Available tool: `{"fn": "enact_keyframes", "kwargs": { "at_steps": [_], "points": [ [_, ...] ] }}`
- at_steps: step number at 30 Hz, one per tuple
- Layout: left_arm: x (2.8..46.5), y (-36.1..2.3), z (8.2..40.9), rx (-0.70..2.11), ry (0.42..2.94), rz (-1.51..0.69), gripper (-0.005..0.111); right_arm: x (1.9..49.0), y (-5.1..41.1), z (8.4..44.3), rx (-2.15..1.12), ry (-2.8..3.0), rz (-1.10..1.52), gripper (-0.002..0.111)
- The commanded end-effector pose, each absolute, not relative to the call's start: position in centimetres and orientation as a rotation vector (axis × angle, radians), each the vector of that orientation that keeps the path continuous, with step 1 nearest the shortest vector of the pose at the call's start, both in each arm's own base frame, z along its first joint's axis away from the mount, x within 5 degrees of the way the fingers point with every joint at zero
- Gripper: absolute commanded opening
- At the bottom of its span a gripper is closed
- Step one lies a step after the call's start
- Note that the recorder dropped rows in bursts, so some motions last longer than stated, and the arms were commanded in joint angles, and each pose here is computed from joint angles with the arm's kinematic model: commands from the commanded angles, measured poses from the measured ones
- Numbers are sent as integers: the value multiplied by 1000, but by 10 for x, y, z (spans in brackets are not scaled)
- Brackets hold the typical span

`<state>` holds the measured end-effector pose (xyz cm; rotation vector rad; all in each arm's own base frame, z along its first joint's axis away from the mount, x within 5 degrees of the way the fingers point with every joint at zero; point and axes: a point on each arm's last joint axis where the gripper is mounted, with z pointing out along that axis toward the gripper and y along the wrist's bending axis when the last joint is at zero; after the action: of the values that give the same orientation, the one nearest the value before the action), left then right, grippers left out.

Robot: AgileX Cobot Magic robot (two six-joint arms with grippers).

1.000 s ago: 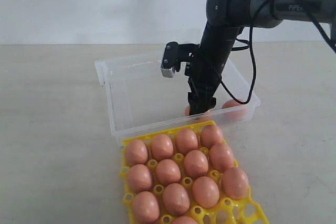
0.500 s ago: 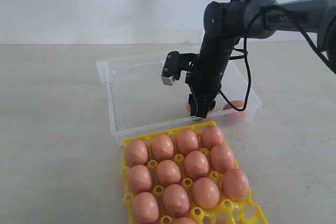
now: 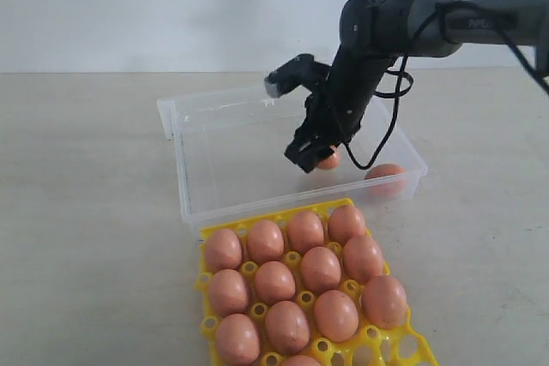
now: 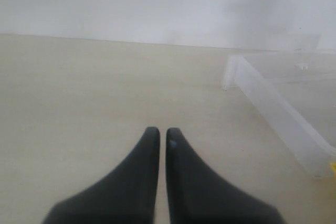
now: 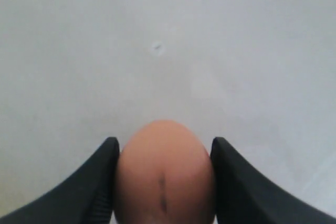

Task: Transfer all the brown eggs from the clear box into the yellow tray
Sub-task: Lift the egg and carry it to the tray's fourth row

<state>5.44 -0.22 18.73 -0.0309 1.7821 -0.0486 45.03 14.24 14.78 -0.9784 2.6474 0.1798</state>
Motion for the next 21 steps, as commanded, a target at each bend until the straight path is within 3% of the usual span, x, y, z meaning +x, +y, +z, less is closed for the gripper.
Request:
{"fn": "enact_keyframes", "kwargs": {
  "at_steps": [1,8,10,13,16,21],
  "points": [
    [55,-2,187,-25,1773,-45,4,432,120,188,-435,2474,198,0],
    [55,-2,187,-25,1773,-45,4,330,34,252,46,1444,-108,0],
    [55,-2,187,-25,1773,-45,4,316,28,266,146,1352,-30,0],
    [55,-2,187,-25,1773,-45,4,286,60,283,-178,1421,277,0],
    [55,-2,187,-25,1773,-45,4,241,65,249,-181,1539,502,0],
    [55,-2,187,-25,1773,-45,4,152,67,169,-248,1786,604,0]
  ]
}}
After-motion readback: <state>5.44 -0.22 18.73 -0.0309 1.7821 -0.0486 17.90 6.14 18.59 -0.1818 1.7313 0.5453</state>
